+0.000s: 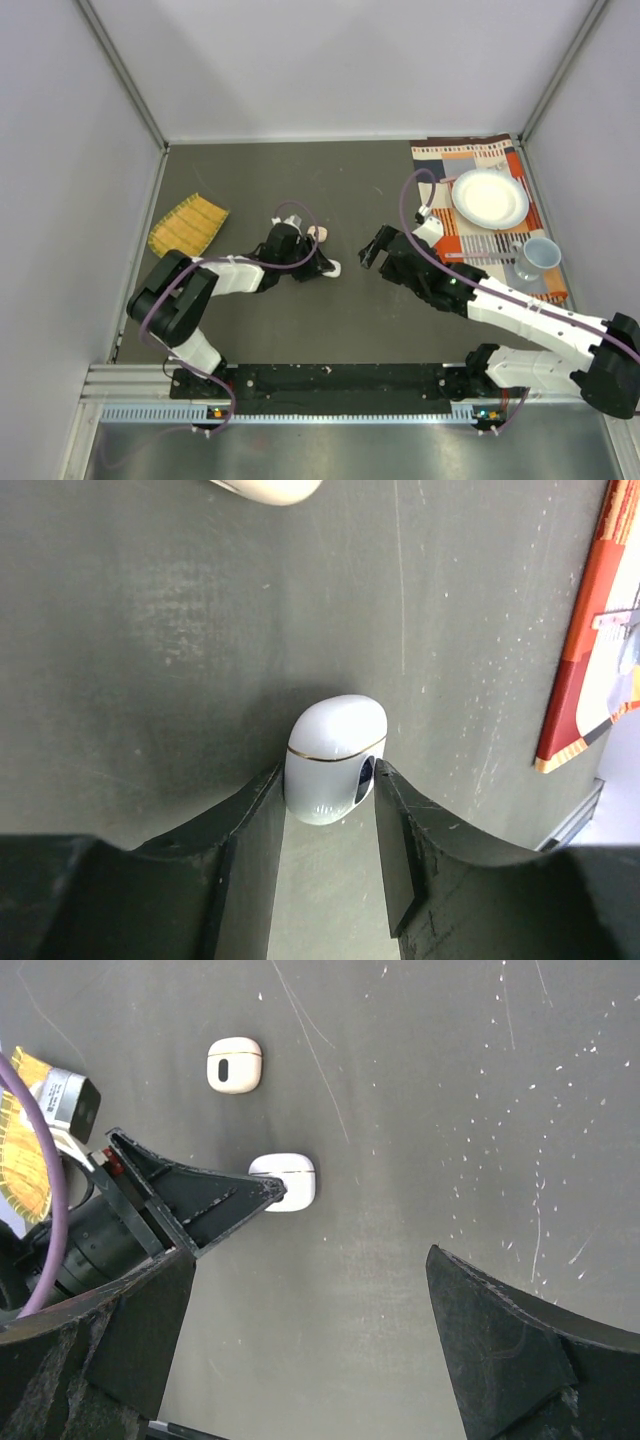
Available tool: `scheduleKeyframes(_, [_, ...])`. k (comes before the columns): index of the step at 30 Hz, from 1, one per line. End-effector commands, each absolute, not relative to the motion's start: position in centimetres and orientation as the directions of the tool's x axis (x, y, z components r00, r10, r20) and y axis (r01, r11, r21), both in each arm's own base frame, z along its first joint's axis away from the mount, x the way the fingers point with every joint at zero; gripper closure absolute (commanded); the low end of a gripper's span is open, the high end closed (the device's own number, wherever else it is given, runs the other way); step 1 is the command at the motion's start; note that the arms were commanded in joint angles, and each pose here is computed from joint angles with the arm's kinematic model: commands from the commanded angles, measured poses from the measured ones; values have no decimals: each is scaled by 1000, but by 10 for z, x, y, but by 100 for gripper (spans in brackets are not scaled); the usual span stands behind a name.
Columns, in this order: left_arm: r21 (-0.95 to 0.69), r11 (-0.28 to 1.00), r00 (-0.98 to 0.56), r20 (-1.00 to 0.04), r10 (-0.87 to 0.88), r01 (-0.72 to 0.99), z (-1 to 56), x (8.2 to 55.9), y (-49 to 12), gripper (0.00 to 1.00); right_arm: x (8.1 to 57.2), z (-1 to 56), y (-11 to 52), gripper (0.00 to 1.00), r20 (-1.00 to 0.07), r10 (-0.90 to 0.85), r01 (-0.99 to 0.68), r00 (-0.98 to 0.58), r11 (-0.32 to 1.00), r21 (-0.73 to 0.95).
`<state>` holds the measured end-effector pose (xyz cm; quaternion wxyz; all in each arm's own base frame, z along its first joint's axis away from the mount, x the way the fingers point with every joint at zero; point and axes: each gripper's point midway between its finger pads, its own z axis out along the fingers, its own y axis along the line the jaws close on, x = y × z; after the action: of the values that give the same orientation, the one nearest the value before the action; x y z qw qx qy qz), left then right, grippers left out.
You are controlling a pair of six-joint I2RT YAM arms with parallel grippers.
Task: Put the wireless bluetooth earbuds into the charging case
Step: Place the charging case with the earbuds at the center of the board, then reset both arms
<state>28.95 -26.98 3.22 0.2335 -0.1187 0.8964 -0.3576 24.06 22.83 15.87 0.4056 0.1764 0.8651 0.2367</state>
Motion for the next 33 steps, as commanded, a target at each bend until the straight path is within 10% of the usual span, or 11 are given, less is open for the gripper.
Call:
scheduleKeyframes(1, [-538,835,-857,-368,-361,-120,6,280,-227,54,248,168,229,1,-627,511,108,-588,818,565])
scheduleKeyframes(14, [-207,977,-700,-690,-183,-52,76,300,-150,52,255,168,224,1,-664,487,109,-568,844,526])
scheduleKeyframes(24, [-245,969,-560,-809,-182,40,157,303,-146,48,259,172,219,1,-689,470,98,-552,857,505])
scheduleKeyframes(28, [-267,963,-468,-856,-220,35,192,305,-138,5,267,183,219,1,-766,319,-19,-558,918,397])
scheduleKeyframes(33, [-327,944,-310,-902,-300,39,229,303,-126,1,284,186,206,1,-855,46,-144,-517,980,140])
